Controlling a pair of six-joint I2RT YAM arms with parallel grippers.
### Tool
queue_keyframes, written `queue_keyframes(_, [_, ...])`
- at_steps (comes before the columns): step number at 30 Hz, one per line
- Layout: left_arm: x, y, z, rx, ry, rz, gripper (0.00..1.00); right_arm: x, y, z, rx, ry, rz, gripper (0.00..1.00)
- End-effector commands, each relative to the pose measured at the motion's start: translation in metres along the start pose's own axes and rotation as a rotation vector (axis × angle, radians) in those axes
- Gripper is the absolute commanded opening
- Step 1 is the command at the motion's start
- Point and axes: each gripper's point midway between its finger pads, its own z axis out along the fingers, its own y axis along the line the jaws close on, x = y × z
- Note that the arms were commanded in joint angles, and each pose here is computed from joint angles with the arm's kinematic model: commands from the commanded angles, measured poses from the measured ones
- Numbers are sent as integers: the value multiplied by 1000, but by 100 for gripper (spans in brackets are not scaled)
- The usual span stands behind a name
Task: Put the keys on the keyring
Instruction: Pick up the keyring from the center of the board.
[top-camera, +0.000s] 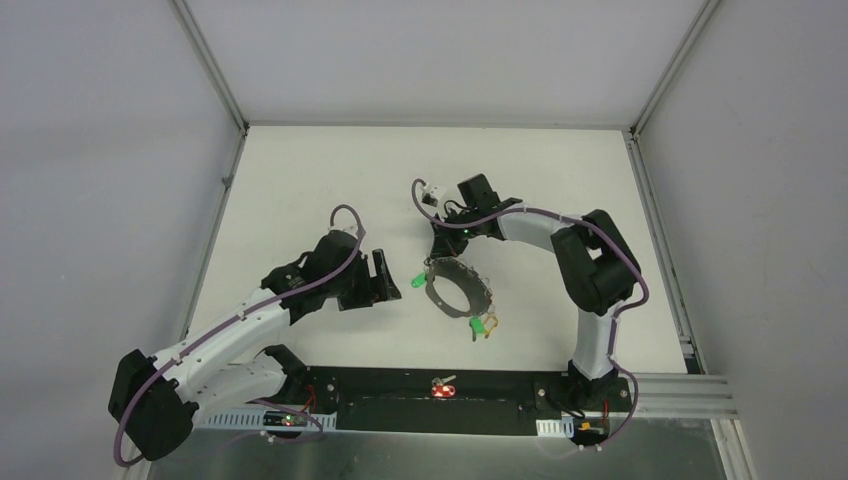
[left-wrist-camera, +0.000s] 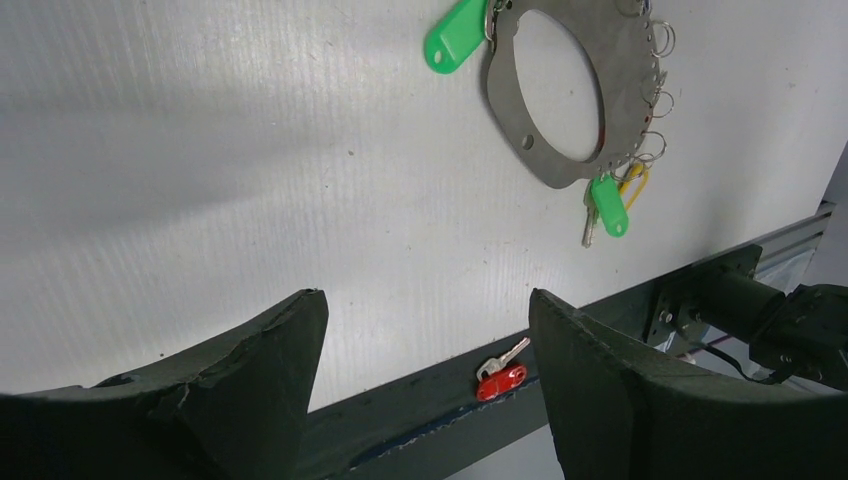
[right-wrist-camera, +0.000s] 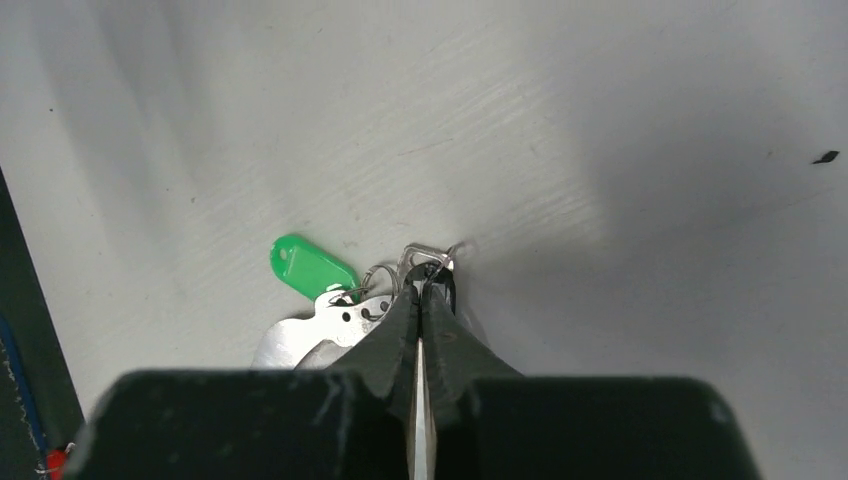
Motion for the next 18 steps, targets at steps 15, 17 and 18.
queue_keyframes(15, [-70, -69, -53, 254, -318, 499, 74, -42, 81, -80, -102, -3, -153, 0])
queue_keyframes(17, [-72, -90, -61, 357, -350, 597, 73, -44, 92, -89, -122, -23, -164, 0])
queue_keyframes(18, [-73, -99, -65, 404, -372, 639, 71, -46, 98, -94, -131, -37, -174, 0])
